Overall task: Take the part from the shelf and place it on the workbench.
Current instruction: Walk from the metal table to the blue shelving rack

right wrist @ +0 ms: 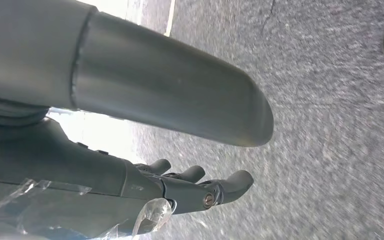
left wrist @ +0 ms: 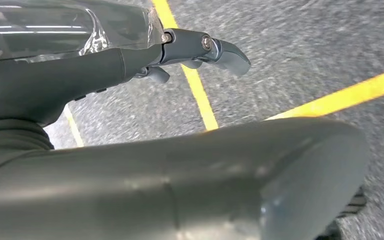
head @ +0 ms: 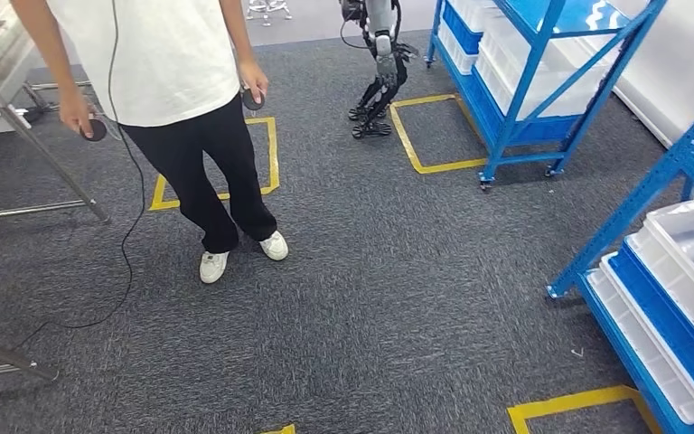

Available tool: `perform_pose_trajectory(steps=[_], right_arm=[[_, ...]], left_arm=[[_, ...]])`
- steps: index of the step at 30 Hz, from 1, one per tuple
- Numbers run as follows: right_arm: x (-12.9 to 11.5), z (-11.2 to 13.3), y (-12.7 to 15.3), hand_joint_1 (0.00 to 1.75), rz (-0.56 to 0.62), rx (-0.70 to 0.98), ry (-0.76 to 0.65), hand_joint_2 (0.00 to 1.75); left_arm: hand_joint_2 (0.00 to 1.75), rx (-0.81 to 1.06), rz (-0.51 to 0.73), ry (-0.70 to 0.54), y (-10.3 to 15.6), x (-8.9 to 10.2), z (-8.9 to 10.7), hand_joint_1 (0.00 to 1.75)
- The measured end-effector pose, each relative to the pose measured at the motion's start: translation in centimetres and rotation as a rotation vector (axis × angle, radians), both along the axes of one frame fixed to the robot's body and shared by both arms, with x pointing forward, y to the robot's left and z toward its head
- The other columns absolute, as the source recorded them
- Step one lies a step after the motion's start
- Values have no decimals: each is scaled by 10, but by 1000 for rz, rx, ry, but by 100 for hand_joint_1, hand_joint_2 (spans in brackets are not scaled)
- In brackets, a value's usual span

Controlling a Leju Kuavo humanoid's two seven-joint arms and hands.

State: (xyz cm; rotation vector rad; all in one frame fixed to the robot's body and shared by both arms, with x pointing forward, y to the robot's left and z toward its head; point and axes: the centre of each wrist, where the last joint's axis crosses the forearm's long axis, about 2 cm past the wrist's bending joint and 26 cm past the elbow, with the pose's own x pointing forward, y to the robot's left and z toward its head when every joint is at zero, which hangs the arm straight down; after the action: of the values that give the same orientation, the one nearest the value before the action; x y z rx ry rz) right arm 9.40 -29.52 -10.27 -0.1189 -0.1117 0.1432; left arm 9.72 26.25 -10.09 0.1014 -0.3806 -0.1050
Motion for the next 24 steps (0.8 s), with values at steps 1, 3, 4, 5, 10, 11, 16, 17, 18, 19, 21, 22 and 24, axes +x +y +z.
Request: perform_pose_trajectory(steps=[1,3,4,5,10,11,16,17,18,19,21,22,24], right_arm=[[-1,0,0,0,0,-1,1,0],[-4,-1,-1,0,-1,-4,7,0],[-5,-1,-1,0,0,-6,9,0],[-5,-1,-2,0,0,-8,9,0],[-3,-1,-2,0,1,-8,6,0],[-3,-1,-2,0,1,-9,6,0],[-2,0,-3,0,0,-11,4,0],[-3,-1,-3,0,-1,-11,5,0],[-3,-1,-3,0,-2,-11,6,0],[-3,-1,-3,0,-3,-11,7,0],[-2,0,-3,0,-6,-10,4,0],[-1,0,-3,0,-8,-10,3,0],[0,0,-3,0,-11,-10,2,0]], left_arm=[[0,0,0,1,0,0,0,0],[0,0,-1,1,0,0,0,0],[0,0,-1,0,0,0,0,0],[0,0,-1,-1,0,1,0,0],[0,-1,-1,3,0,-1,0,0],[0,-2,-1,2,0,-1,0,0],[0,-3,-1,-1,0,0,0,0],[0,-3,-1,-2,0,1,0,0],[0,-3,-1,-4,0,3,1,0],[0,-3,-1,-6,-1,4,1,0],[0,-4,0,-7,-1,4,1,0],[0,-4,0,-5,-1,3,1,0],[0,-4,1,2,-1,0,0,0]])
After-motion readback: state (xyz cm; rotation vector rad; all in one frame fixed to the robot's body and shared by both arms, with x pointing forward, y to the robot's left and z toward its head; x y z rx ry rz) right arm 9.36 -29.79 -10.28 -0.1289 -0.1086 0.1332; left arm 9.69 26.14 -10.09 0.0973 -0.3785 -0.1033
